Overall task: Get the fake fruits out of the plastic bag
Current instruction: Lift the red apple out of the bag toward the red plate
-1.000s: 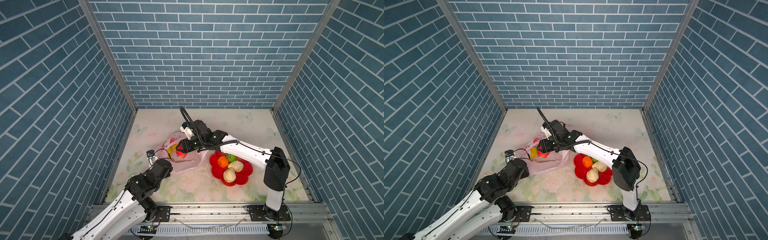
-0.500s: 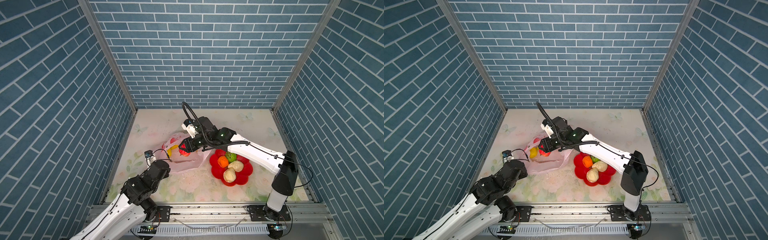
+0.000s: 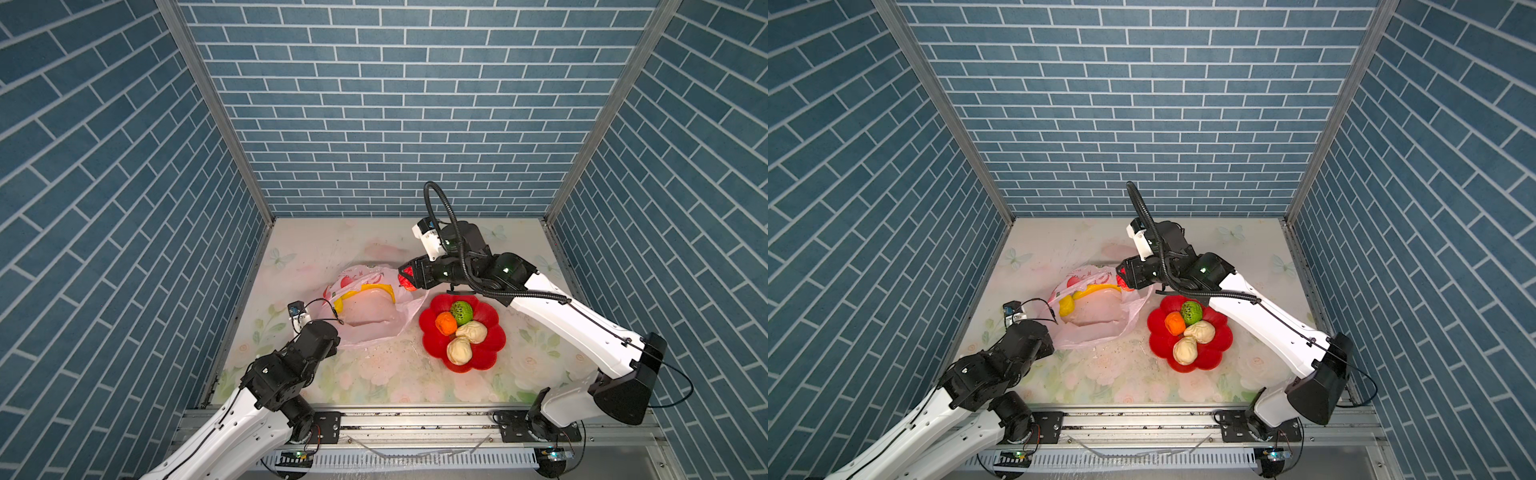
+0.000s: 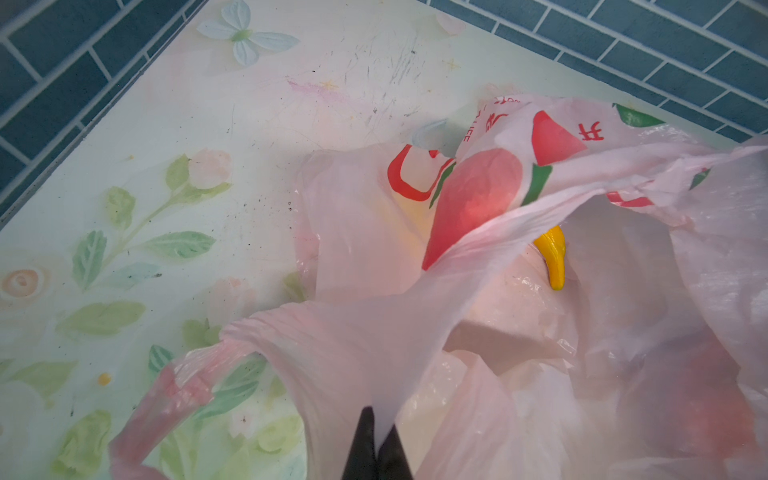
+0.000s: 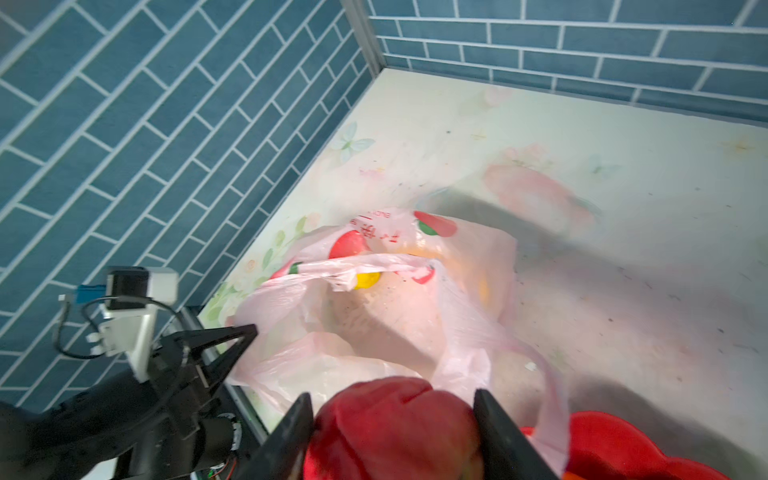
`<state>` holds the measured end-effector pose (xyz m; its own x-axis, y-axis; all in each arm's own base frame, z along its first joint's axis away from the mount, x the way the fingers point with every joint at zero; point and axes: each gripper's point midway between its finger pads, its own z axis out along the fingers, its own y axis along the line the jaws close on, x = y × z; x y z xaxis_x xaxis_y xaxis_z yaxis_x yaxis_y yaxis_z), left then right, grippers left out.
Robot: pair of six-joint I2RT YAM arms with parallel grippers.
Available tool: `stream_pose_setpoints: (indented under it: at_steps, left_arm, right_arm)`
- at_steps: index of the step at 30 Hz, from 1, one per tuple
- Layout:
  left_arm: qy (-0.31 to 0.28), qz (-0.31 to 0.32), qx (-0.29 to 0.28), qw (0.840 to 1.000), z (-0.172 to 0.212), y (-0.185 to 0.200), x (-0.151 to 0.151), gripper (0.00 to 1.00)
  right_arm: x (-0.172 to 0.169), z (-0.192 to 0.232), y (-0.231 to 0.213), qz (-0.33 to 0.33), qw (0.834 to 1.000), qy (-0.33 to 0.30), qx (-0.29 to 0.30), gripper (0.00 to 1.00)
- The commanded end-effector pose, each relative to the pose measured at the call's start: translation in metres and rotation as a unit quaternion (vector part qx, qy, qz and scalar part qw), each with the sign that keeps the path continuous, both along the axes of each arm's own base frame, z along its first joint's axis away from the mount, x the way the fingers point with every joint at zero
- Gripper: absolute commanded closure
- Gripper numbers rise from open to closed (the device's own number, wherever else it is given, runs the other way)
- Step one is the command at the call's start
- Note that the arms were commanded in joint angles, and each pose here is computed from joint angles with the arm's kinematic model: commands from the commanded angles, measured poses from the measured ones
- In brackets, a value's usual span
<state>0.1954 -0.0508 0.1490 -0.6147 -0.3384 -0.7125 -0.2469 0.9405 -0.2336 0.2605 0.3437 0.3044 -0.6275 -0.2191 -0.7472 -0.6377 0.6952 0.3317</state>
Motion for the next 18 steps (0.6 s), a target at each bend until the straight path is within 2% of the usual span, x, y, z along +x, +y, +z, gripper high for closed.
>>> stream_pose_setpoints:
  at_steps: [1,5,10,18]
  left_arm:
    - [-0.004,0.008,0.007,1.0,0.005,0.006,-0.002,1.0]
    - [-0.006,0.007,0.004,1.0,0.006,0.005,-0.002,1.0]
    - [-0.006,0.006,0.004,1.0,0.006,0.005,-0.002,1.0]
    - [-0.004,0.003,0.009,1.0,0.005,0.004,-0.001,1.0]
  right_arm:
    - [0.007,-0.039,-0.03,-0.038,0.997,-0.001,-0.073,0.81]
    - [0.004,-0.072,-0.041,-0.056,0.994,0.026,-0.094,0.81]
    - [-0.005,-0.098,-0.05,-0.071,0.993,0.043,-0.089,0.81]
    - [-0.019,-0.101,-0.069,-0.085,0.993,0.043,-0.073,0.82]
